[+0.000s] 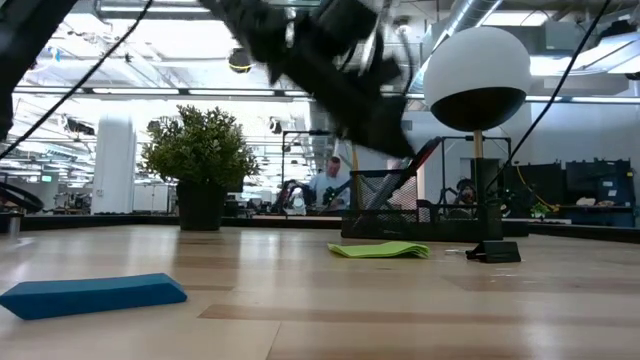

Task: Pick and place office supplies into organizer
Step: Put the binder clip into the black desk organizer

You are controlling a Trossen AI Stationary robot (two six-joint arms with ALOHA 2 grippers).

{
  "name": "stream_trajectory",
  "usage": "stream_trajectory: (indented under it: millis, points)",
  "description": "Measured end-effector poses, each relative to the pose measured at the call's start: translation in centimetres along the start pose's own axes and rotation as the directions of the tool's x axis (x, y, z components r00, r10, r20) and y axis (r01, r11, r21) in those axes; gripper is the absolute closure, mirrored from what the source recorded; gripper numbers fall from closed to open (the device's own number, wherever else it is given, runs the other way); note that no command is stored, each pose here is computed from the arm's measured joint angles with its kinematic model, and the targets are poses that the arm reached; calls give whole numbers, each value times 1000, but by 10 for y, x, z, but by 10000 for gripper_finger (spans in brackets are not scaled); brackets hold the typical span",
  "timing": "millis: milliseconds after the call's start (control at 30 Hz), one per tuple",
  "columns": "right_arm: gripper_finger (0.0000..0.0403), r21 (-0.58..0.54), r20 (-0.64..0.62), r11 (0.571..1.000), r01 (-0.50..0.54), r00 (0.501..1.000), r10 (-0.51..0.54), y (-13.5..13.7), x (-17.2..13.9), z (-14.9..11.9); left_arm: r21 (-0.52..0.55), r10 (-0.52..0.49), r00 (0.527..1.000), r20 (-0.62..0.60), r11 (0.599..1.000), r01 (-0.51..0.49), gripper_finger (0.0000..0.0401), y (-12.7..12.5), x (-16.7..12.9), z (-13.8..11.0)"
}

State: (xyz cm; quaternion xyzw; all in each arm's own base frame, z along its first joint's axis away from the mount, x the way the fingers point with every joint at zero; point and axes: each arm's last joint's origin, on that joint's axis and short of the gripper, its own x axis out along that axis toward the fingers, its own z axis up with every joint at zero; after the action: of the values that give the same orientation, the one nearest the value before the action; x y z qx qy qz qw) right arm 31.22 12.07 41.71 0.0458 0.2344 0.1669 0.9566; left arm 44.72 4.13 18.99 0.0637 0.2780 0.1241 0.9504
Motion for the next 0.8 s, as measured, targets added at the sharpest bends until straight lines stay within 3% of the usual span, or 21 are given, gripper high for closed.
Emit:
stream_trajectory:
  millis: [100,200,300,433,600,800]
  points:
    - [275,16,-16,1000,-22,1000,22,7,-1,-2,-59,-97,994,-58,994,94,208,-14,-15,26]
    - [275,75,-67,997,-25,997,30,13,-5,-7,-29,-187,973,-135,982,185,207,-35,-30,43]
    - [275,166,-216,986,20,976,17,15,-9,-23,92,-243,950,-196,960,264,207,-57,-45,52]
    - [276,265,-438,956,123,899,6,27,-27,-46,117,-266,912,-311,942,314,207,-75,-62,55]
    - [286,356,-627,881,311,778,-21,48,-55,-69,22,-276,896,-348,953,302,207,-72,-94,88]
    - [289,398,-634,780,482,759,-146,79,-69,-86,-56,-219,932,-290,976,212,207,-43,-150,147]
